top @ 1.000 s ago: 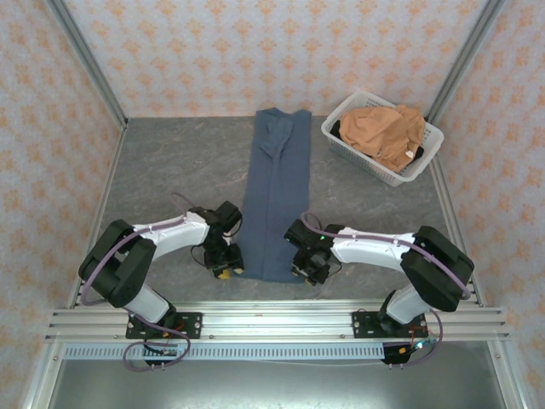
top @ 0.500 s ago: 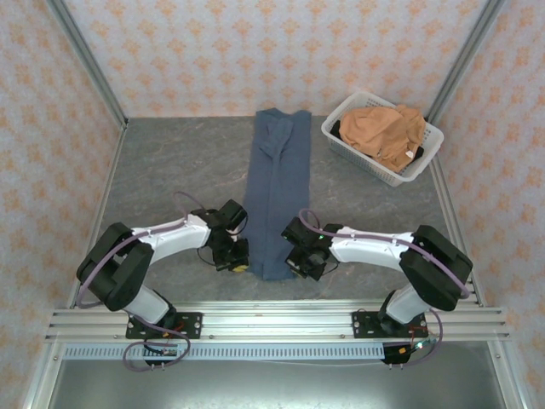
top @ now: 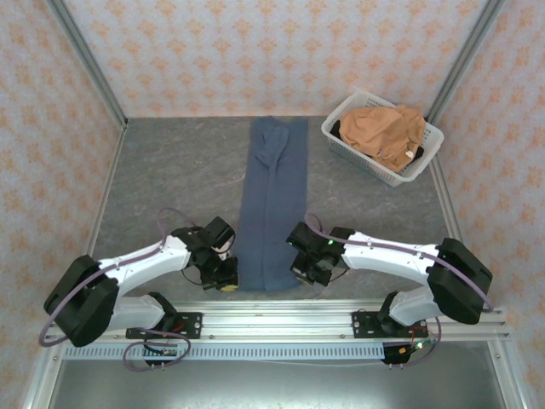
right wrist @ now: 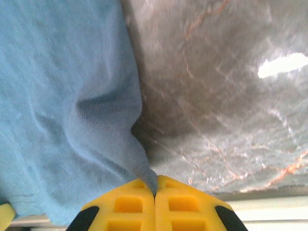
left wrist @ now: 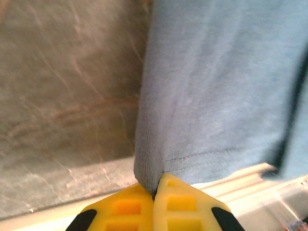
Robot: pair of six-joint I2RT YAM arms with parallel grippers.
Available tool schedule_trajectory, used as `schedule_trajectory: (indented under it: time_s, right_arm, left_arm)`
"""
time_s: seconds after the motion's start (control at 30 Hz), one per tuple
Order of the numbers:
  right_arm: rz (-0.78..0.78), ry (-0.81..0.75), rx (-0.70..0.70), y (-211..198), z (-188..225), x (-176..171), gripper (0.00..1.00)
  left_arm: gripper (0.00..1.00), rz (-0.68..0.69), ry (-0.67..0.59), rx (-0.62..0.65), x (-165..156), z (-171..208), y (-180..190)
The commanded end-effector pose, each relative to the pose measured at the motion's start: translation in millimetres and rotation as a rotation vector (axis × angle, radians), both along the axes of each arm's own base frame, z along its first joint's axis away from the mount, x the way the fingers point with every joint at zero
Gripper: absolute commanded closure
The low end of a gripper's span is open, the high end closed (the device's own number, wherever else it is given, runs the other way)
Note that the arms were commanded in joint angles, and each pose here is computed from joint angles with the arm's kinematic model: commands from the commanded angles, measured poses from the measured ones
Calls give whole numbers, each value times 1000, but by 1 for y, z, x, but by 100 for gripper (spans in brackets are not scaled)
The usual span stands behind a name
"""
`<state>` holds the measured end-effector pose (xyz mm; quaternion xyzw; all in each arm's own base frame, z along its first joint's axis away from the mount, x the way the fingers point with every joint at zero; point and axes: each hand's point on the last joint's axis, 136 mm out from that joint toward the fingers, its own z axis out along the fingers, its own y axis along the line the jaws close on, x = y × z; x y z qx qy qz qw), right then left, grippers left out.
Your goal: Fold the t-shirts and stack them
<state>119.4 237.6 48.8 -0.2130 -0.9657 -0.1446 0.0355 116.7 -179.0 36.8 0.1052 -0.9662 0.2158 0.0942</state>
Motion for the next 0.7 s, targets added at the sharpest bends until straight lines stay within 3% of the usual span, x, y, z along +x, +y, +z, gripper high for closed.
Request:
schedule_trajectory:
  time_s: [0.0, 0.33, 0.67]
  right_arm:
    - [38, 47, -28, -7, 0, -20, 100]
    - [5, -33, -57, -18, 38, 0, 100]
    - [-99, -199, -41, -25, 86, 80, 100]
  left_arm:
    - [100, 10, 18, -36, -13, 12, -3]
    - [100, 107, -93, -33, 9, 47, -1]
    - [100, 288, -282, 14, 88, 87, 1]
